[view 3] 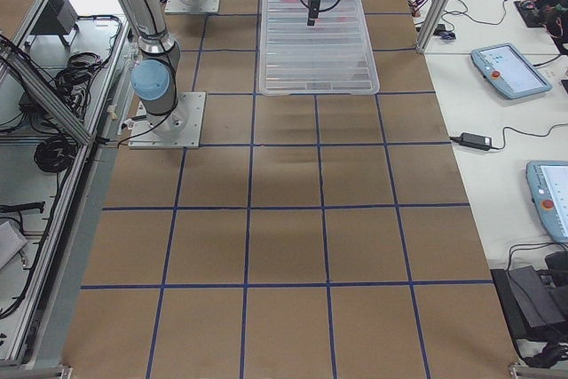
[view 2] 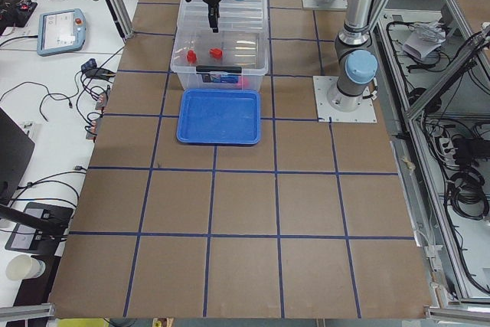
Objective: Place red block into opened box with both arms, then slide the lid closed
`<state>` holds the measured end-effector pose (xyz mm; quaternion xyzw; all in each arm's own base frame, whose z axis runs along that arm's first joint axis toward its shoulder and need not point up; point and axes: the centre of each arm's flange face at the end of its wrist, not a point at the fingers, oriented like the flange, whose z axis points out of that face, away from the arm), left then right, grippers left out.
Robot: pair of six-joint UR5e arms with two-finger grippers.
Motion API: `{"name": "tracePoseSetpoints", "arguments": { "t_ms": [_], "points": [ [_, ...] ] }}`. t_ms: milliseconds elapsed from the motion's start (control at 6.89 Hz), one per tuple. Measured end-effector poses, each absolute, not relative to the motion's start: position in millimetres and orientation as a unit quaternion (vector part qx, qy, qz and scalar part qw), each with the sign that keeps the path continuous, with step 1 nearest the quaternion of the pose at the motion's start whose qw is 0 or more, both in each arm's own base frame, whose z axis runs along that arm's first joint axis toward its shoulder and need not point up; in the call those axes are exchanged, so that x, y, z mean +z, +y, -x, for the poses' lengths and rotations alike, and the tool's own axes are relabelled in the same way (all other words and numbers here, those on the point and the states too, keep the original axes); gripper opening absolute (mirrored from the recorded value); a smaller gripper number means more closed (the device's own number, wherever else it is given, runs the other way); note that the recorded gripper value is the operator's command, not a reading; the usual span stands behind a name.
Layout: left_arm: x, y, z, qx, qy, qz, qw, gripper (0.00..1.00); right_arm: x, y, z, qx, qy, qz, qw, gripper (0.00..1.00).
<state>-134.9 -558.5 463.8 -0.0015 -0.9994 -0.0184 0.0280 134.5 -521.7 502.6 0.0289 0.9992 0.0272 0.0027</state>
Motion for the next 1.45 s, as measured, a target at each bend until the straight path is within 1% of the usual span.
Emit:
{"name": "tracePoseSetpoints", "arguments": {
  "t_ms": [290, 435, 581, 871, 1161, 1452],
  "points": [
    [518.7, -537.0, 134.0, 0.002, -1.000, 0.004, 0.025, 1.00, 503.6, -529.9, -92.0, 0.031, 0.998, -0.046, -0.022, 1.00],
    [532.1, -530.3, 127.3, 0.016, -1.000, 0.000, 0.022, 1.00, 501.6, -535.3, -36.7, 0.041, 0.997, -0.065, -0.032, 1.00],
    [539.7, -522.4, 121.5, 0.028, -1.000, -0.003, 0.014, 1.00, 497.0, -537.9, 18.6, 0.049, 0.997, -0.060, -0.031, 1.00],
    [545.5, -500.9, 116.9, 0.037, -0.999, -0.005, 0.000, 1.00, 469.2, -539.2, 86.7, 0.054, 0.998, -0.033, -0.028, 1.00],
    [534.0, -495.8, 117.7, 0.028, -1.000, -0.005, 0.003, 1.00, 408.8, -534.4, 104.2, 0.048, 0.998, -0.020, -0.034, 1.00],
    [505.9, -496.2, 117.6, 0.002, -1.000, -0.004, 0.001, 1.00, 368.9, -532.7, 103.6, 0.041, 0.998, -0.016, -0.035, 1.00]
  ]
}}
